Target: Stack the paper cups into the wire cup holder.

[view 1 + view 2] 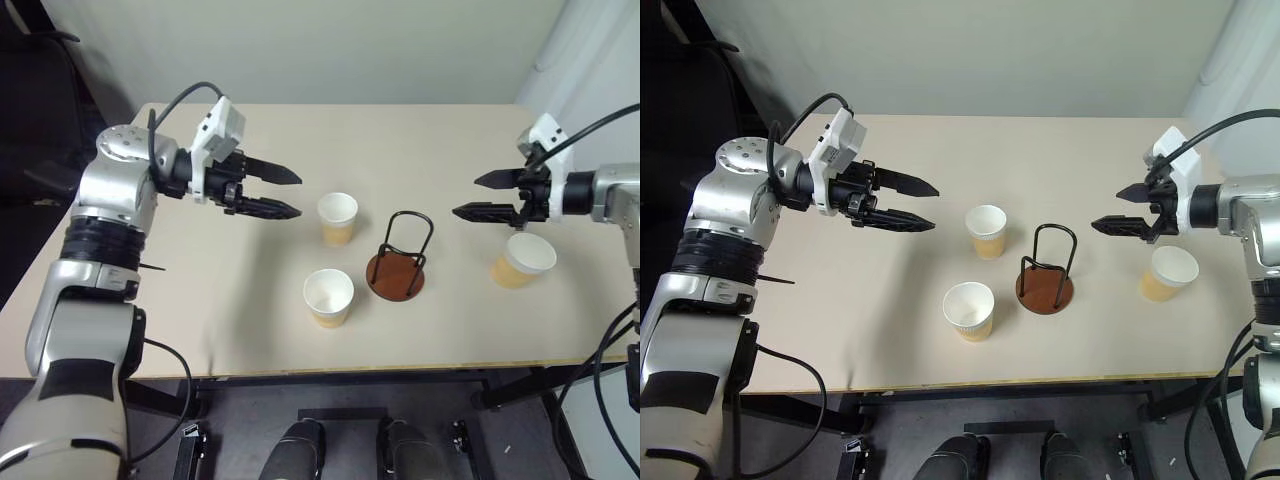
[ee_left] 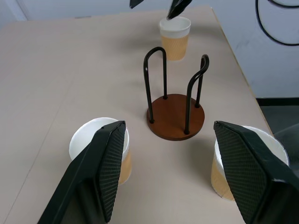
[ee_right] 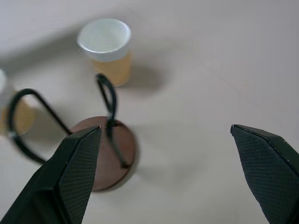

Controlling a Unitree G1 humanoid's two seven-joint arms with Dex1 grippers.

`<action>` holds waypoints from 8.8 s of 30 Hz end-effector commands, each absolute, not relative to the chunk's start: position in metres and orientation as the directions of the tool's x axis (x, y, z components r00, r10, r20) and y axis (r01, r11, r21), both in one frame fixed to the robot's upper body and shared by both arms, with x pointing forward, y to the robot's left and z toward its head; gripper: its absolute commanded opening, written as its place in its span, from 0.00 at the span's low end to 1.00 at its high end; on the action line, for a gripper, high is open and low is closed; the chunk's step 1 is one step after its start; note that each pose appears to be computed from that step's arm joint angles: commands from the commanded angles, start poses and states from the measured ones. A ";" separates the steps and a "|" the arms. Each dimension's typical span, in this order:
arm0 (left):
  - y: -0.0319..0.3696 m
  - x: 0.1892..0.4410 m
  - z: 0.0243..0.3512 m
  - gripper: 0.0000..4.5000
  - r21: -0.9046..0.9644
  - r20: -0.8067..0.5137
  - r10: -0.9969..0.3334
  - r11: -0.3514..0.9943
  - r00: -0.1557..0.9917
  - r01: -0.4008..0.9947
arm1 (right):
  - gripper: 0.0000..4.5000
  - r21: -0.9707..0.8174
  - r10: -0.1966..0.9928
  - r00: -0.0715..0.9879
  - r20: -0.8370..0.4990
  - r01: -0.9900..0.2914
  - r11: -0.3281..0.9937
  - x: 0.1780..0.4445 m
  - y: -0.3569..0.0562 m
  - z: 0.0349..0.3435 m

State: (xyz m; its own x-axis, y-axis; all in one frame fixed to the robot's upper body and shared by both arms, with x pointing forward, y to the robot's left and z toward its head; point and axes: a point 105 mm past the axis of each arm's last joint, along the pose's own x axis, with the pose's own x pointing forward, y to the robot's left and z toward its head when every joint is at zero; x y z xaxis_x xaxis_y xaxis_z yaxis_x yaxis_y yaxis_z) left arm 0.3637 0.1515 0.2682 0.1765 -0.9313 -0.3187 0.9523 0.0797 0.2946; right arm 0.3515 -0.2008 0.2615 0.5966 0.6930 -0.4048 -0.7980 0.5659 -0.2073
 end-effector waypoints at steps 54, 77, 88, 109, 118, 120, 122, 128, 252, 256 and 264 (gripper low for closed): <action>0.094 0.414 0.241 0.72 0.695 -0.693 -0.575 -0.373 0.436 0.614 | 1.00 -0.439 0.740 0.548 -0.390 -0.817 0.374 0.320 -0.175 0.306; 0.073 0.423 0.220 0.72 0.705 -0.704 -0.526 -0.443 0.477 0.554 | 1.00 -0.434 0.731 0.560 -0.391 -0.812 0.390 0.319 -0.178 0.307; 0.067 0.421 0.210 0.63 0.680 -0.732 -0.507 -0.494 0.456 0.542 | 1.00 -0.431 0.727 0.564 -0.391 -0.810 0.397 0.319 -0.180 0.305; 0.110 0.391 0.245 0.01 0.471 -0.860 -0.453 -0.524 0.236 0.710 | 1.00 -0.465 0.701 0.489 -0.519 -0.850 0.249 0.311 -0.193 0.289; 0.088 0.387 0.289 0.01 0.553 -0.782 -0.573 -0.458 0.245 0.696 | 1.00 -0.476 0.718 0.468 -0.515 -0.853 0.215 0.309 -0.190 0.293; 0.074 0.383 0.306 0.01 0.580 -0.746 -0.623 -0.433 0.236 0.690 | 1.00 -0.472 0.720 0.465 -0.515 -0.855 0.215 0.308 -0.190 0.295; 0.064 0.379 0.318 0.01 0.595 -0.719 -0.659 -0.419 0.222 0.686 | 1.00 -0.467 0.722 0.461 -0.516 -0.858 0.215 0.307 -0.190 0.296; 0.035 0.364 0.336 0.01 0.602 -0.698 -0.699 -0.454 0.156 0.657 | 1.00 -0.445 0.710 0.458 -0.534 -0.867 0.225 0.302 -0.195 0.299; 0.087 0.303 0.289 0.99 0.229 -0.399 -0.887 -0.342 -0.233 0.911 | 1.00 -0.474 0.340 0.523 -0.781 -0.852 0.222 0.310 -0.273 0.211; 0.087 0.303 0.290 0.99 0.235 -0.399 -0.887 -0.343 -0.231 0.909 | 1.00 -0.476 0.316 0.514 -0.797 -0.858 0.194 0.316 -0.275 0.201; 0.094 0.305 0.288 0.99 0.258 -0.409 -0.890 -0.326 -0.202 0.909 | 1.00 -0.467 0.242 0.494 -0.835 -0.869 0.164 0.325 -0.294 0.186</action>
State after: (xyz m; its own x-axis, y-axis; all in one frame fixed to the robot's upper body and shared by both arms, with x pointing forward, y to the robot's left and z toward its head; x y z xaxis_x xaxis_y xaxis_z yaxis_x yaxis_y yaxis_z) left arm 0.3095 0.0894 0.2773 -0.1999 -0.8901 -0.4097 0.9270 -0.3072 0.2152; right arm 0.3232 -0.2914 0.1744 0.4710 0.2604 -0.8428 -0.8810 0.1879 -0.4343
